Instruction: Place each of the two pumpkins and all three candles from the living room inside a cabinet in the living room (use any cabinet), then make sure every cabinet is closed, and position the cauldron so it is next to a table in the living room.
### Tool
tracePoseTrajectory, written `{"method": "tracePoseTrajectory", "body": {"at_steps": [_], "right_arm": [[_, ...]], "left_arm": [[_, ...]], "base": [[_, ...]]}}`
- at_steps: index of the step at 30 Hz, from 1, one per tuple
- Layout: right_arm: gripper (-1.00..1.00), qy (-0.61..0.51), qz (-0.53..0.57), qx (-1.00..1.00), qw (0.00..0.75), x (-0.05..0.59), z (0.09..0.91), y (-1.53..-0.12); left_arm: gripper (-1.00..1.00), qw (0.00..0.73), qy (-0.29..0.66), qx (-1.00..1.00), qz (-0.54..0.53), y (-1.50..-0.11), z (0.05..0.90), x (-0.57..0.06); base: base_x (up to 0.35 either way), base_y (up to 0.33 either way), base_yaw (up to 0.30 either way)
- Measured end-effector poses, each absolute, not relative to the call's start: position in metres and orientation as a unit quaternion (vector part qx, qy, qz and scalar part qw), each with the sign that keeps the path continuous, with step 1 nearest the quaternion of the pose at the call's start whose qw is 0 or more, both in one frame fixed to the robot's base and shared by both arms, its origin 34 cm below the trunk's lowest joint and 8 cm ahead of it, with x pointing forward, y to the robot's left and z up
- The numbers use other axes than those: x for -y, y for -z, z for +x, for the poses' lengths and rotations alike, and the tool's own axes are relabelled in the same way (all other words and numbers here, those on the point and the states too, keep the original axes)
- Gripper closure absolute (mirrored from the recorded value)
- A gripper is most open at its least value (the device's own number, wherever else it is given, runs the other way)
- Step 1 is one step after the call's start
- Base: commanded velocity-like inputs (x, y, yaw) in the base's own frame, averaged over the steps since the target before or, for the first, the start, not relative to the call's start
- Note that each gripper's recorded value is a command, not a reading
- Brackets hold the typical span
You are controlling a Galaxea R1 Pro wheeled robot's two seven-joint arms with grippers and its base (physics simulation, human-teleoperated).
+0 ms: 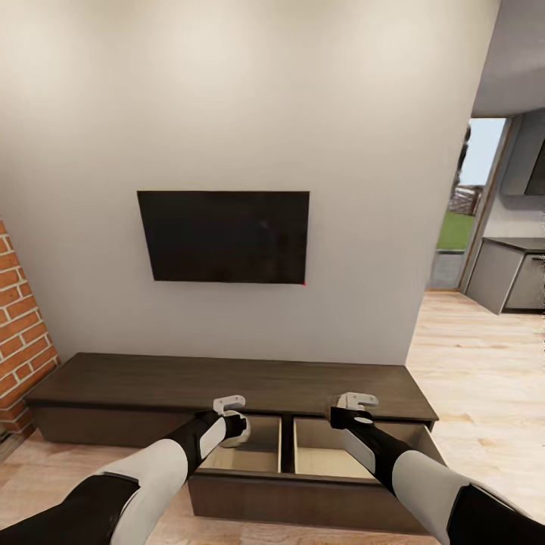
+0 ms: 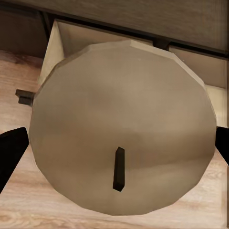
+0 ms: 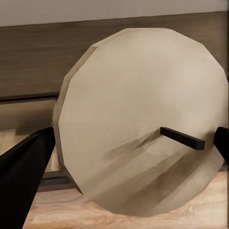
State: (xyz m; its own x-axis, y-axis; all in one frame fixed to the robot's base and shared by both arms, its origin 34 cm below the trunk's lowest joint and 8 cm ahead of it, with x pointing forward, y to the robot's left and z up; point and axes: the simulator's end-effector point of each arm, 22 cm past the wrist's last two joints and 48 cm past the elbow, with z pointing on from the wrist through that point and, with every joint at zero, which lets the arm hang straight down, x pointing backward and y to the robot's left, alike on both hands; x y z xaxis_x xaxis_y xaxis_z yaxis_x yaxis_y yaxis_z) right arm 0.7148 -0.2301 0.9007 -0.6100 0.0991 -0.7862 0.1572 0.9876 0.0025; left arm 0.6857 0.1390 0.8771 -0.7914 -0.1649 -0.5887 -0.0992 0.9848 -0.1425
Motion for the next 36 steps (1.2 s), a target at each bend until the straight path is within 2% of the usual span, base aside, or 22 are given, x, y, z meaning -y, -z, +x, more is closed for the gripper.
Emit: {"method": "tracePoseTrajectory", "body": {"at_steps": [9, 27, 36], "right_arm": [[1.0, 0.033, 0.072, -0.896, 0.436, 0.229, 0.715, -0.901], [1.0, 0.032, 0.072, -0.893, 0.443, 0.229, 0.716, -0.911], [1.0, 0.031, 0.072, -0.893, 0.443, 0.228, 0.716, -0.912]], "left_arm": [[1.0, 0.32, 0.049, -0.944, -0.072, -0.874, 0.684, -0.141], [1.0, 0.327, 0.05, -0.941, -0.072, -0.883, 0.686, -0.141], [1.0, 0.328, 0.05, -0.941, -0.073, -0.884, 0.686, -0.141]], "base": [[0.0, -0.294, -0.04], [0.0, -0.294, -0.217], [0.0, -0.233, -0.03]]}}
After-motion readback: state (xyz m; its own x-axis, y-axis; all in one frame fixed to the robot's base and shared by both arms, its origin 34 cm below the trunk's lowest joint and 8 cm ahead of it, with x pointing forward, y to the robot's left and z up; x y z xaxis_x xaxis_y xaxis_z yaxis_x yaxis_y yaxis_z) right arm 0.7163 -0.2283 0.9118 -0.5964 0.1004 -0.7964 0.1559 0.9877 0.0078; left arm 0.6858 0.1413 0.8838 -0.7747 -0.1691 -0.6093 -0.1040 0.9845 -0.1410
